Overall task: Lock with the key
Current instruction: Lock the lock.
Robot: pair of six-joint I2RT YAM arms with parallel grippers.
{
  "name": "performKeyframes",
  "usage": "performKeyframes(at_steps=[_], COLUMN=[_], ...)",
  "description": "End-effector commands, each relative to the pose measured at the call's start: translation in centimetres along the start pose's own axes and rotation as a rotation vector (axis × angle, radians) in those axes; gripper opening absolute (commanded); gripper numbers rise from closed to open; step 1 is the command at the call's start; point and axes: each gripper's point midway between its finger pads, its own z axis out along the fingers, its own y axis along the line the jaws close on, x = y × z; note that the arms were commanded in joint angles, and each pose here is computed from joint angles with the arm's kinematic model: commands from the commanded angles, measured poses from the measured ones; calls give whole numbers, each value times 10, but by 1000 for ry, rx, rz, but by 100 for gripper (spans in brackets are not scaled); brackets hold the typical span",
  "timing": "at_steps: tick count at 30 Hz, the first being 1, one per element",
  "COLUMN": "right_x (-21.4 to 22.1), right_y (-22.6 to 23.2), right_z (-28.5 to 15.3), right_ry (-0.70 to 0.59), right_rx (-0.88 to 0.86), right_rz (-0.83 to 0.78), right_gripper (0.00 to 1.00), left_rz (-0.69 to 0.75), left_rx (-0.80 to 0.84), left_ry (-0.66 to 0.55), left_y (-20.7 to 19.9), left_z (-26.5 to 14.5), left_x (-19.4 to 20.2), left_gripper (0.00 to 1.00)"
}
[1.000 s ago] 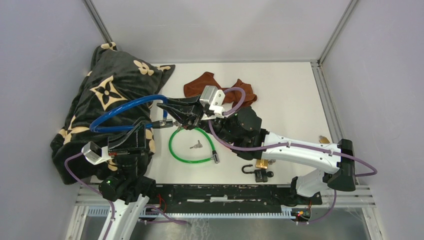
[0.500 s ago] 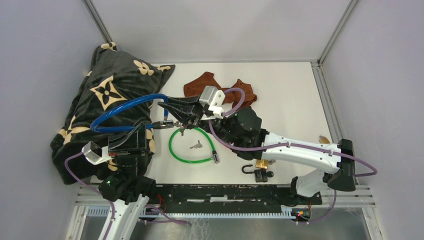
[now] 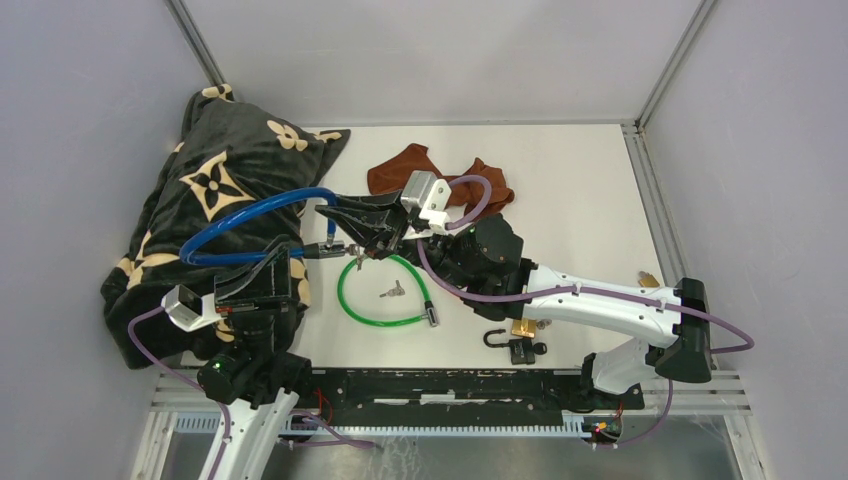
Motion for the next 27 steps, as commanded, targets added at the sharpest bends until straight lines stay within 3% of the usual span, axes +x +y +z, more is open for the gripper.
performKeyframes(at_steps=[1,11,23,27], right_x=[-18,-18,2,8], right_y=[8,17,14,31], right_z=[-1,2,-14,-10], right_ry=[-64,-89,-78,-31], right_rx=[-18,-50,-36,-144], right_rz=[61,135,96,34], right_gripper=[0,0,0,0], left_rz=[-31,-29,-71,-104], left_rx=[55,35,-31,-32], left_ry=[-85,-75,-127,-165], left_y=[-20,-14,-5,-9], left_z=[1,1,4,6], left_x=[-23,-19,-30,-39], left_gripper=[2,2,2,2])
